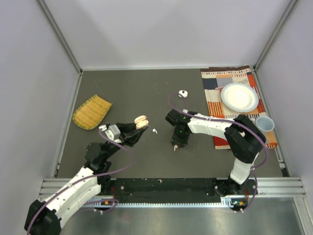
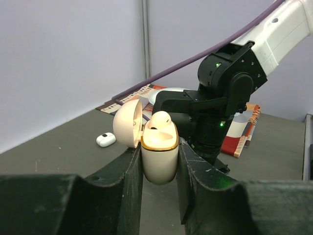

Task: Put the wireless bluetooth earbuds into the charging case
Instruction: Pick up the left earbud from the center of the board.

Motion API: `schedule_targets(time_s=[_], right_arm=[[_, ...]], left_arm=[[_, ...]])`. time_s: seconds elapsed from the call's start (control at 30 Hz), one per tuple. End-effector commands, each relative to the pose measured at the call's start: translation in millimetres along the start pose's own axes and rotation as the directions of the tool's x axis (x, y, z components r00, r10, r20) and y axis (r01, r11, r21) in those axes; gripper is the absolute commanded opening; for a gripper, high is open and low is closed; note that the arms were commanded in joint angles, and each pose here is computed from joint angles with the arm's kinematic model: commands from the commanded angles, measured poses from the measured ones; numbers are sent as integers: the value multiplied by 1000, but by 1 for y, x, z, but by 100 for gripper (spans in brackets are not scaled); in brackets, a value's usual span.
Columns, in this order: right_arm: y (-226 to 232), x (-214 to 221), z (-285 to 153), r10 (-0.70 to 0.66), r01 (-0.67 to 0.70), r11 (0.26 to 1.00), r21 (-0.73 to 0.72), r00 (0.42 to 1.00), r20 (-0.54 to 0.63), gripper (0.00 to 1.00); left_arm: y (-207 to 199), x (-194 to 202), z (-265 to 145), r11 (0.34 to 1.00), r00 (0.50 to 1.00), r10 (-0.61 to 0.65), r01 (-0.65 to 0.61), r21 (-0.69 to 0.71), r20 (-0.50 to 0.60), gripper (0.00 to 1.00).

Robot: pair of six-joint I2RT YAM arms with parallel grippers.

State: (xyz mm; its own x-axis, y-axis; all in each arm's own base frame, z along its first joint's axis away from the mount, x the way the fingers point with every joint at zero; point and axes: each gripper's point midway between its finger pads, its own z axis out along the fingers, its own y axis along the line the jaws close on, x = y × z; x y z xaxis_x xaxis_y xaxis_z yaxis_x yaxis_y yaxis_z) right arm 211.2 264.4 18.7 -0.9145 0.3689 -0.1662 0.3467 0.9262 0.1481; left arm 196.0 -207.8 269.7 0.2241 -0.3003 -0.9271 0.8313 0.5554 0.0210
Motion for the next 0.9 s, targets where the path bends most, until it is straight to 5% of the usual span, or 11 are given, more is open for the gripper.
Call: schedule_targets(time_s=[0.0,0.57,0.67,0.87], right_arm=[[7,-3,-1,-29,29,1000,-2,999,24,34],[5,3,4,-29,29,1000,5,1000,3,22],[6,2,4,-28,28,1000,-1,1000,8,5],[13,-9,-10,-51,54,998,-45,997,63,0]], left_arm=[[0,-7,2,1000,999,22,-22,1,25,0],[0,-5,1,1000,1000,20,-20,-2,21,0],[0,-6,1,1000,1000,20,-20,-2,22,0],[0,-5,1,1000,1000,23,-23,1,20,0]])
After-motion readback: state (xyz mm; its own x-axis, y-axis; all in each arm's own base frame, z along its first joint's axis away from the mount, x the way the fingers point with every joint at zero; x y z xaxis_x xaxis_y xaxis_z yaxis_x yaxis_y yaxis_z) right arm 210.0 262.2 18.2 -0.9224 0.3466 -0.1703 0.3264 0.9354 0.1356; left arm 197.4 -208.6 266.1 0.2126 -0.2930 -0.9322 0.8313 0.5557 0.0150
